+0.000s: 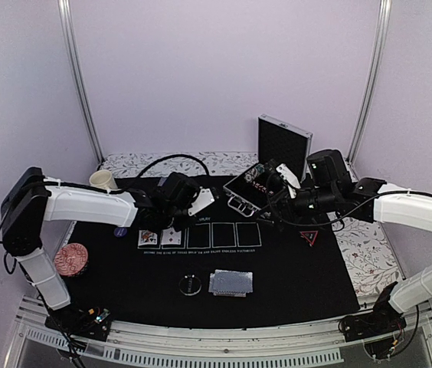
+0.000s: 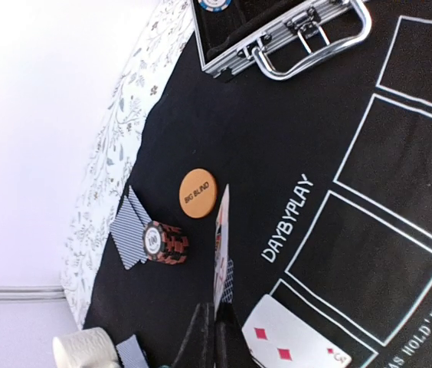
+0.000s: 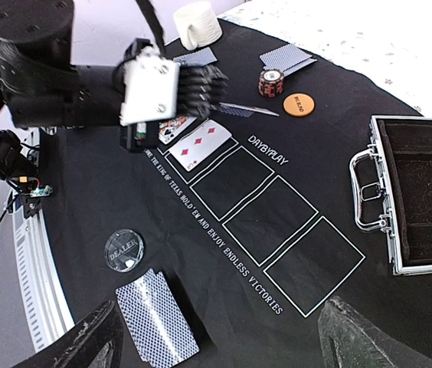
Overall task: Distribute texas hold em gaming equipment
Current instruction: Pass from the right arm to the left, then flop the poker card into the community card area.
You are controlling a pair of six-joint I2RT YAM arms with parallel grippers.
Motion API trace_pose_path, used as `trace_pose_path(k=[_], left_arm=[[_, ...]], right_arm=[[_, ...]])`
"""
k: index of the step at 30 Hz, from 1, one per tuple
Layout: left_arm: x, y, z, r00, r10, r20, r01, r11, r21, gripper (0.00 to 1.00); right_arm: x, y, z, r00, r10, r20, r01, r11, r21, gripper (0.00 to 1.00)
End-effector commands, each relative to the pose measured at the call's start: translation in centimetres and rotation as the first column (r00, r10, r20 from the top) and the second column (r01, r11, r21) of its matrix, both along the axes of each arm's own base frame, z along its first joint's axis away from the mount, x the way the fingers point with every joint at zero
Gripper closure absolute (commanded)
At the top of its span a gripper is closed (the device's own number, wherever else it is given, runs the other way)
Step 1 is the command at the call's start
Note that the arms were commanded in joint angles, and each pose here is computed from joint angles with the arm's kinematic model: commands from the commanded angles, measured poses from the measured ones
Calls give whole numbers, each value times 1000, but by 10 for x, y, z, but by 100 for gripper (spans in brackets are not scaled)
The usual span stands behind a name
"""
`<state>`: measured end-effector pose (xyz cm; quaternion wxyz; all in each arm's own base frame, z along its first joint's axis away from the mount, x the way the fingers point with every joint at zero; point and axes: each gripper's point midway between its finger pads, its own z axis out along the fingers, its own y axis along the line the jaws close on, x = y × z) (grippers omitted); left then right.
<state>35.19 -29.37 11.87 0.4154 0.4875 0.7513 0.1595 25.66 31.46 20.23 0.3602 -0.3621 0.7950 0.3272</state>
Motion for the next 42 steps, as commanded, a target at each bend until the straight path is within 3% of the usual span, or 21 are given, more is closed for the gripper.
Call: trace_pose_path(k=[1, 8, 19, 31, 37, 39, 42], left_arm=[[13, -15, 11, 985, -67, 160, 53, 995, 90, 100], [-6, -22, -45, 986, -163, 35, 155, 974, 163, 100], [-44, -24, -91, 962, -209, -179, 238, 958, 161, 100], [-52, -21, -116, 946, -174, -275, 228, 957, 178, 100], [-59, -29, -110, 932, -188, -311, 236, 964, 124, 100], [-63, -30, -107, 923, -198, -329, 245, 964, 107, 96], [-68, -30, -104, 917, -201, -345, 248, 964, 97, 79]], right_arm=[[2, -1, 5, 1000, -15, 9, 15, 1000, 23, 9], [-1, 3, 5, 1000, 9, -6, -9, 999, 34, 8], [-4, 5, 8, 1000, 27, -10, -27, 999, 45, 6], [-6, 4, 5, 999, 32, -21, -31, 999, 41, 5], [-5, 1, 4, 1000, 14, -19, -14, 999, 30, 4], [-4, 1, 3, 1000, 9, -21, -8, 1000, 27, 4], [-4, 1, 4, 1000, 8, -20, -7, 1000, 27, 3]])
